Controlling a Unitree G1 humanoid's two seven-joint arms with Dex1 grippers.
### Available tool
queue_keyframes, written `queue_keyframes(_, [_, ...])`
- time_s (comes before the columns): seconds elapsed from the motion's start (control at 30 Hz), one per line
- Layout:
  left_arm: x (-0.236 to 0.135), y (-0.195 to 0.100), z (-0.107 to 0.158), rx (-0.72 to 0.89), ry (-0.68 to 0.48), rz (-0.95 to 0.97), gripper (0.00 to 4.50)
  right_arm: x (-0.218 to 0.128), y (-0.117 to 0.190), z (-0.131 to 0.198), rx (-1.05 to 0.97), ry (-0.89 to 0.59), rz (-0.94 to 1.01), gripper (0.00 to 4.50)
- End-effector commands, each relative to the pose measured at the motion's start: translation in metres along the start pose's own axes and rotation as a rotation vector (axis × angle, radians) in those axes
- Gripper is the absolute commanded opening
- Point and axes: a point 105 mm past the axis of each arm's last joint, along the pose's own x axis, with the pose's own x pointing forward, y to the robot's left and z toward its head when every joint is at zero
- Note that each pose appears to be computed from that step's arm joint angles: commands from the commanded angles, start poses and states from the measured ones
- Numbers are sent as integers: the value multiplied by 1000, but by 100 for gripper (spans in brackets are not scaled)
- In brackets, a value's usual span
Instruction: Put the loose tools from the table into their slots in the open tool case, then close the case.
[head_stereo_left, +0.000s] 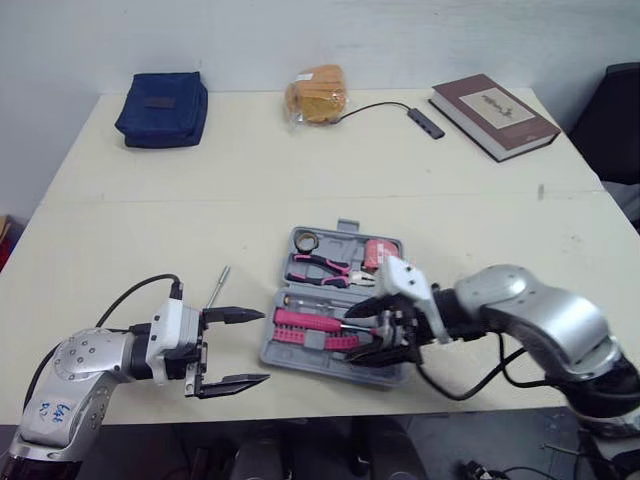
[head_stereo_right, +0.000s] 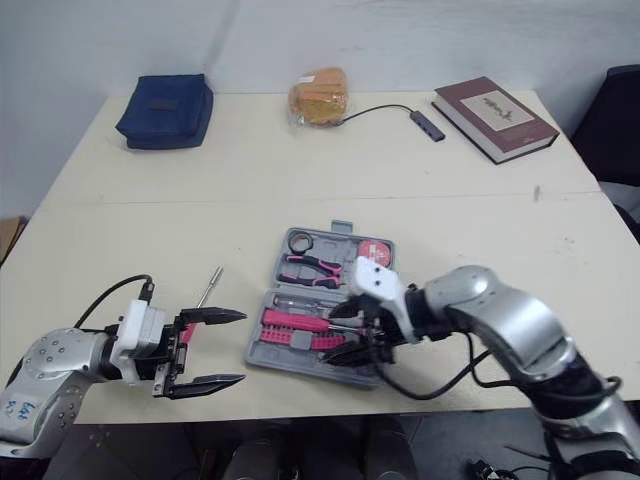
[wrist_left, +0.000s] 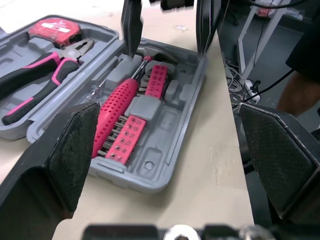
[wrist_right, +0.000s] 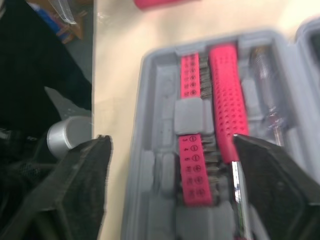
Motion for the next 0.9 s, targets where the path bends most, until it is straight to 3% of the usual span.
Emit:
queue_keyframes(0.03, [3, 1, 14, 54, -20, -4, 450, -13, 1, 6, -40, -93, 39, 392])
queue_keyframes(0.1, [5, 5, 18, 65, -29, 5, 450, -15, 1, 12, -90, -194, 56, 392])
queue_keyframes(0.2, [5, 9, 21, 72, -34, 17, 450, -14, -1, 9, -123, -247, 54, 317])
queue_keyframes(0.4, [7, 11, 24, 87, -30, 19, 450, 2, -8, -9, -215, -270, 19, 26])
queue_keyframes(0.9, [6, 2, 21, 62, -19, 38, 450, 22, -16, -47, -253, -108, 3, 12])
